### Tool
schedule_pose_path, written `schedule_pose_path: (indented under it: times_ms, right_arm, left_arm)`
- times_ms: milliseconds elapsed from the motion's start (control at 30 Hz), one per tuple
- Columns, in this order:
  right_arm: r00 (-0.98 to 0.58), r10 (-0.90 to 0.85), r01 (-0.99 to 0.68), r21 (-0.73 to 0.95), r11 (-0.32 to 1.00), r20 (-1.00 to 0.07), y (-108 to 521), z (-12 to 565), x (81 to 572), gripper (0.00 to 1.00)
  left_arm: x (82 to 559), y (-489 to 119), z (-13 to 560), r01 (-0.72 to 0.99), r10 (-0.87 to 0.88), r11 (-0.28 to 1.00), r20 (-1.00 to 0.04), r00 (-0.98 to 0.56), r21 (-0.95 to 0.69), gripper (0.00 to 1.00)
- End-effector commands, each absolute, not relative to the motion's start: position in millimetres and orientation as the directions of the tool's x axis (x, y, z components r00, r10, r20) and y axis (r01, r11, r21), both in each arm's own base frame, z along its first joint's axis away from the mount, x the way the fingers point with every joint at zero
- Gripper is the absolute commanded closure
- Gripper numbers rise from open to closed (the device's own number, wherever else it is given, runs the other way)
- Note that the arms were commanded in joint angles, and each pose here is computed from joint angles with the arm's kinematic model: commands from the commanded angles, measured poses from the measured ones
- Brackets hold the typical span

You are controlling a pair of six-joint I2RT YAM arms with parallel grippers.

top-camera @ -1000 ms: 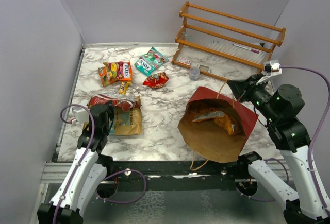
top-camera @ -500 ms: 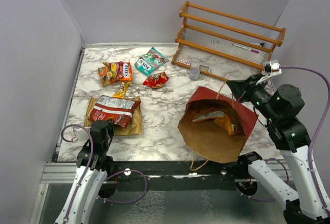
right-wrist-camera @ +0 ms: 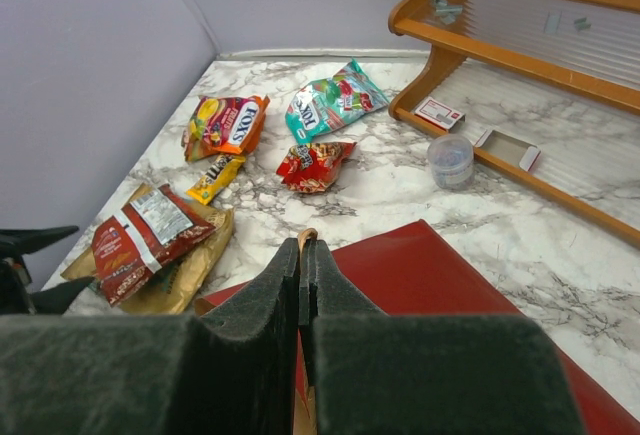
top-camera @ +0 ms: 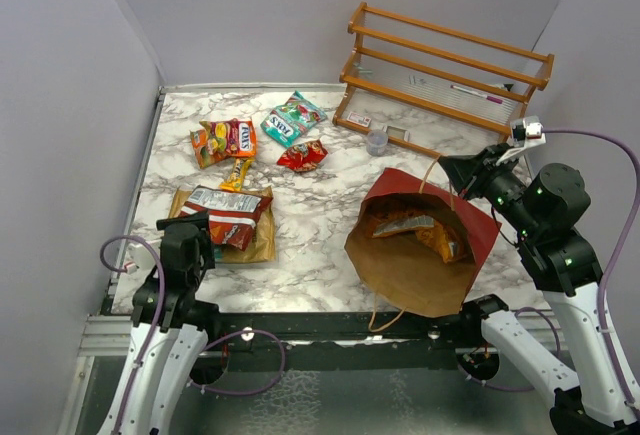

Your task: Take the snacks out of the paper bag

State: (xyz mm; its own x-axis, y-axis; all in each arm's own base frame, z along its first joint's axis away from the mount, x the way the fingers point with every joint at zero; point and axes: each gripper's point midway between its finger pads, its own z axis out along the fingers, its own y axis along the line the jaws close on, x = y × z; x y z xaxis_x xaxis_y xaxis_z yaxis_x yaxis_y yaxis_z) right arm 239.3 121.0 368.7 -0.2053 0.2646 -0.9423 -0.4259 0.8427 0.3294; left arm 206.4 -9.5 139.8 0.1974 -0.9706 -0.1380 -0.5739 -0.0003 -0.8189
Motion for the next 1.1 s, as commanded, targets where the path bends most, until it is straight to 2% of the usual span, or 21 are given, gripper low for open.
schedule_pose_path:
  times_ms: [0,67,133,233,300,400,533,633,767,867,1067]
  right_arm:
    - [-0.189,0.273,-0.453,0.33,0.828,-0.943,125.4,376.8,238.0,0.97]
    - [-0.187,0.272,-0.453,0.329,0.828,-0.944,125.6,377.4,238.6,0.97]
    - [-0.183,0.268,-0.453,0.323,0.831,-0.946,125.1,378.1,239.2,0.97]
    - [-0.181,0.263,-0.45,0.317,0.835,-0.948,124.3,378.7,239.7,0.97]
    - [-0.18,0.262,-0.45,0.316,0.835,-0.948,124.2,378.7,239.5,0.97]
    - [-0.18,0.261,-0.447,0.316,0.837,-0.948,123.6,377.3,239.8,0.97]
    - [-0.185,0.261,-0.448,0.318,0.836,-0.947,124.4,375.2,240.4,0.97]
    - [-0.187,0.259,-0.447,0.317,0.836,-0.948,124.6,374.3,241.3,0.97]
    - [-0.19,0.259,-0.449,0.319,0.835,-0.947,125.4,372.8,241.8,0.97]
    - [-0.192,0.261,-0.447,0.321,0.835,-0.946,125.3,371.3,242.1,0.97]
    - [-0.199,0.262,-0.444,0.325,0.835,-0.944,125.7,368.2,243.6,0.97]
  left_arm:
    - [192.5,12.9,176.2,-0.583,-0.937,0.052,-0.242,0.253,-0.811,0.17]
    - [193.5,20.3,193.6,-0.555,-0.919,0.103,-0.293,0.266,-0.826,0.17]
    - [201.9,19.5,218.0,-0.488,-0.901,0.22,-0.368,0.23,-0.844,0.18]
    - [214.7,11.8,261.6,-0.335,-0.883,0.339,-0.421,0.21,-0.879,0.24]
    - [223.3,2.3,301.3,-0.17,-0.866,0.421,-0.451,0.215,-0.891,0.24]
    - [229.8,-21.6,343.4,0.039,-0.834,0.536,-0.522,0.177,-0.843,0.24]
    - [242.3,-75.1,381.4,0.292,-0.749,0.64,-0.662,0.032,-0.711,0.19]
    - [249.9,-117.2,398.5,0.469,-0.689,0.606,-0.719,-0.092,-0.642,0.18]
    - [252.0,-164.5,404.6,0.639,-0.657,0.422,-0.702,-0.273,-0.643,0.23]
    - [238.5,-201.3,403.7,0.716,-0.628,0.299,-0.695,-0.35,-0.631,0.24]
    - [188.5,-303.0,375.3,0.795,-0.452,0.296,-0.811,-0.372,-0.53,0.23]
